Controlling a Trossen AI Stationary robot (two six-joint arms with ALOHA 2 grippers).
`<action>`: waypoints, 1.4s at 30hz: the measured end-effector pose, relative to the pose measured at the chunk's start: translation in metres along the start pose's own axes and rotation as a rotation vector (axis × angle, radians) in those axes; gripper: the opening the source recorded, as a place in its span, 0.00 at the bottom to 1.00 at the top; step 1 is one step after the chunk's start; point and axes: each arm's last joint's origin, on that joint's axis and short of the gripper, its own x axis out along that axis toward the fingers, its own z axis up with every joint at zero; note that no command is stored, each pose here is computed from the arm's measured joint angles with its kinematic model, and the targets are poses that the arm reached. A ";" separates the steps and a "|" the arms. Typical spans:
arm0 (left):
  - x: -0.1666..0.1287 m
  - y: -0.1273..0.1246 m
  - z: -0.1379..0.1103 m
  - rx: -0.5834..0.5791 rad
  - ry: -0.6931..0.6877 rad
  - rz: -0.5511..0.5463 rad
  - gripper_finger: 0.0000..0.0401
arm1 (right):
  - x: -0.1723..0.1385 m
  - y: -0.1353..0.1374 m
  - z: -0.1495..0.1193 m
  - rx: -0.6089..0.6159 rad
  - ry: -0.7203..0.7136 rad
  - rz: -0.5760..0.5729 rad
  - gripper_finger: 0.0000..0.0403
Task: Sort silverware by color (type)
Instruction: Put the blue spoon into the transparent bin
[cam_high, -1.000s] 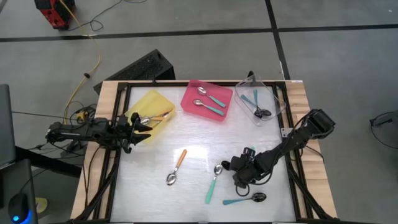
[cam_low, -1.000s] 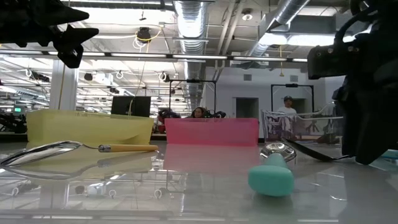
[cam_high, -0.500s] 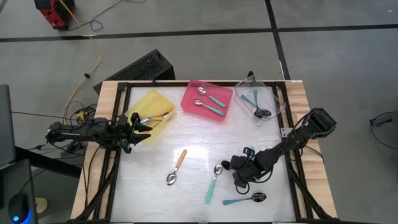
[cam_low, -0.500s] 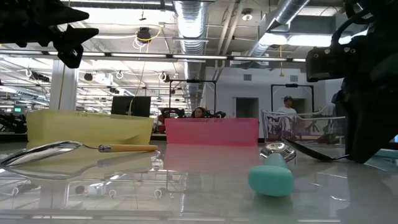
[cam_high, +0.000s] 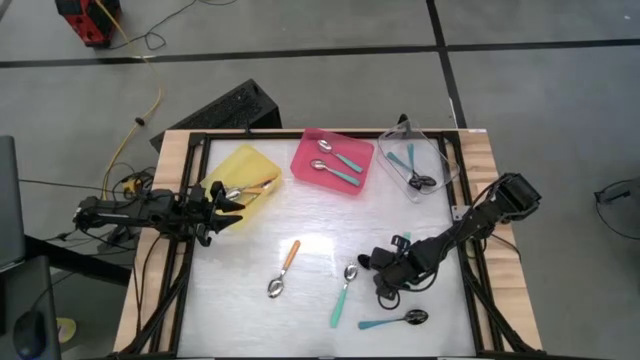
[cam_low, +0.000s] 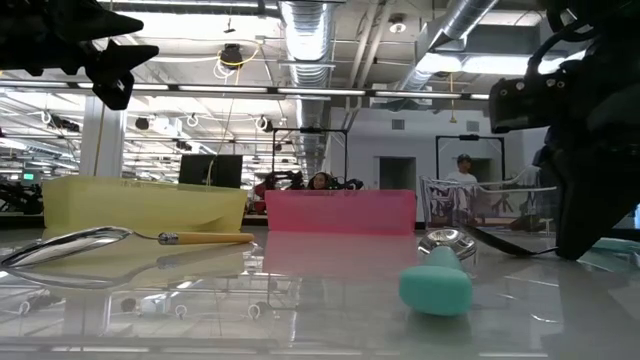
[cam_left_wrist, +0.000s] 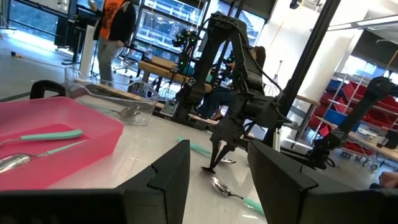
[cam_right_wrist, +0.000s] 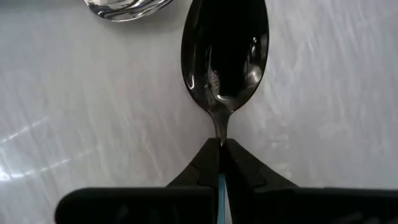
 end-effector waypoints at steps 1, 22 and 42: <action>0.000 0.000 0.000 -0.001 0.001 0.001 0.37 | 0.000 0.000 0.000 0.000 -0.003 -0.003 0.07; 0.000 0.000 0.000 -0.003 0.000 0.000 0.37 | -0.040 -0.005 0.017 0.039 -0.195 0.016 0.08; 0.000 0.000 0.000 -0.003 0.000 0.000 0.37 | -0.096 -0.083 0.070 0.222 -0.467 -0.059 0.08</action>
